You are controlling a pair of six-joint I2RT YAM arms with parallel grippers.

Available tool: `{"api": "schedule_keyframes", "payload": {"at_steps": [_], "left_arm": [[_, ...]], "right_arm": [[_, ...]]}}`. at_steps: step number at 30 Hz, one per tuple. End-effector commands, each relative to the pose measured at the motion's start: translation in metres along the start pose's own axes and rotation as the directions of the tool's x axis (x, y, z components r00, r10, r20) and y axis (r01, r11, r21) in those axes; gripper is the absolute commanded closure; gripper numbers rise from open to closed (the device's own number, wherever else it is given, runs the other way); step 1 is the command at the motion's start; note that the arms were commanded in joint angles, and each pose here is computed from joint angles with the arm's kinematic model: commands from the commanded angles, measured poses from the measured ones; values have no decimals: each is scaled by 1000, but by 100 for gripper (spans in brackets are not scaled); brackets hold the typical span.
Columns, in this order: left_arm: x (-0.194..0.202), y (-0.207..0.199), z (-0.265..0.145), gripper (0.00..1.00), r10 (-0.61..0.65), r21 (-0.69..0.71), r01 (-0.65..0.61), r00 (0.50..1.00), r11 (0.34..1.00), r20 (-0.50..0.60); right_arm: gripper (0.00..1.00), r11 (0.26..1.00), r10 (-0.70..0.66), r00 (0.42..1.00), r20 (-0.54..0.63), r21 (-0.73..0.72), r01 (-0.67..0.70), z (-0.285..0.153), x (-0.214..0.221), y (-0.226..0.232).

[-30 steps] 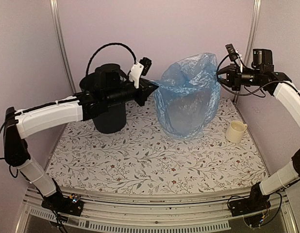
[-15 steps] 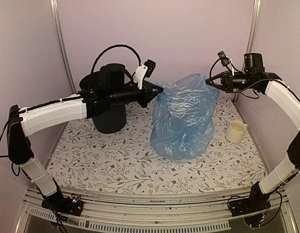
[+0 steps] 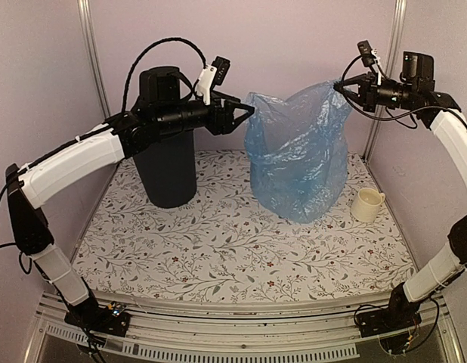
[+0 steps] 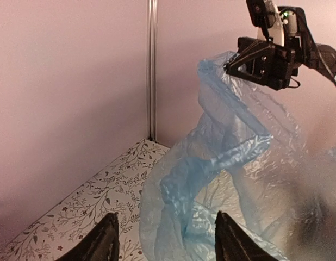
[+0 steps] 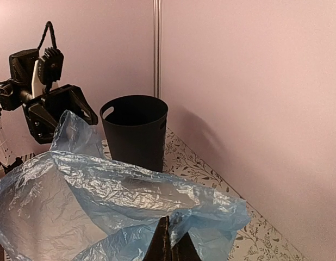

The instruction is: Put the trash bags into the trash bin

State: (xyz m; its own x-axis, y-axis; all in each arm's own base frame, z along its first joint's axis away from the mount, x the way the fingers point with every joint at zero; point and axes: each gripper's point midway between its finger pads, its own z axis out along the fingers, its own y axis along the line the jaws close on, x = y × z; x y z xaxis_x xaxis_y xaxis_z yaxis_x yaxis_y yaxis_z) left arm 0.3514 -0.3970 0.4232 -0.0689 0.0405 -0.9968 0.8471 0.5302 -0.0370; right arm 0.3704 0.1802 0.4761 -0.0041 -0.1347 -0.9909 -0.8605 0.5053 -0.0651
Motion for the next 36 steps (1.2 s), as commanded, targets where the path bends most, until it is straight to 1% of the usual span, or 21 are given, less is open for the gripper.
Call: {"api": "schedule_keyframes", "payload": {"at_steps": [1, 5, 8, 11, 14, 16, 21, 24, 28, 31, 36], "left_arm": [[-4, 0, -10, 35, -36, 20, 36, 999, 999, 2], [-13, 13, -26, 27, -25, -21, 24, 1000, 999, -8], [-14, 36, -41, 22, -5, -127, 1, 999, 992, -35], [-1, 74, -57, 20, -27, -266, -5, 993, 964, -116], [20, 114, -75, 20, -92, -400, 1, 974, 917, -209], [33, 134, -85, 21, -147, -455, 14, 955, 890, -259], [59, 152, -98, 25, -240, -481, 40, 901, 876, -361], [71, 160, -106, 26, -276, -511, 44, 879, 858, -388], [87, 169, -113, 29, -313, -522, 54, 851, 852, -423], [94, 176, -116, 32, -333, -528, 64, 838, 847, -433], [97, 180, -115, 33, -340, -525, 74, 835, 848, -431]], "right_arm": [[98, 993, 121, 991, -48, -1, -122, 15, 33, -14], [98, 994, 105, 994, -41, 36, -104, 12, 26, -19], [98, 993, 115, 993, -38, 42, -113, 12, 24, -20], [98, 992, 112, 993, -36, 56, -110, 10, 20, -21], [98, 992, 109, 993, -41, 66, -106, 8, 17, -23], [98, 993, 104, 994, -42, 68, -101, 8, 13, -24], [98, 994, 87, 996, -35, 70, -85, 6, 0, -24], [98, 994, 66, 997, -38, 88, -63, 6, -3, -29], [98, 994, 51, 998, -49, 100, -46, 6, -1, -31], [98, 994, 39, 998, -55, 101, -34, 5, 0, -31], [98, 992, 7, 998, -67, 123, 1, 3, -3, -33]]}}
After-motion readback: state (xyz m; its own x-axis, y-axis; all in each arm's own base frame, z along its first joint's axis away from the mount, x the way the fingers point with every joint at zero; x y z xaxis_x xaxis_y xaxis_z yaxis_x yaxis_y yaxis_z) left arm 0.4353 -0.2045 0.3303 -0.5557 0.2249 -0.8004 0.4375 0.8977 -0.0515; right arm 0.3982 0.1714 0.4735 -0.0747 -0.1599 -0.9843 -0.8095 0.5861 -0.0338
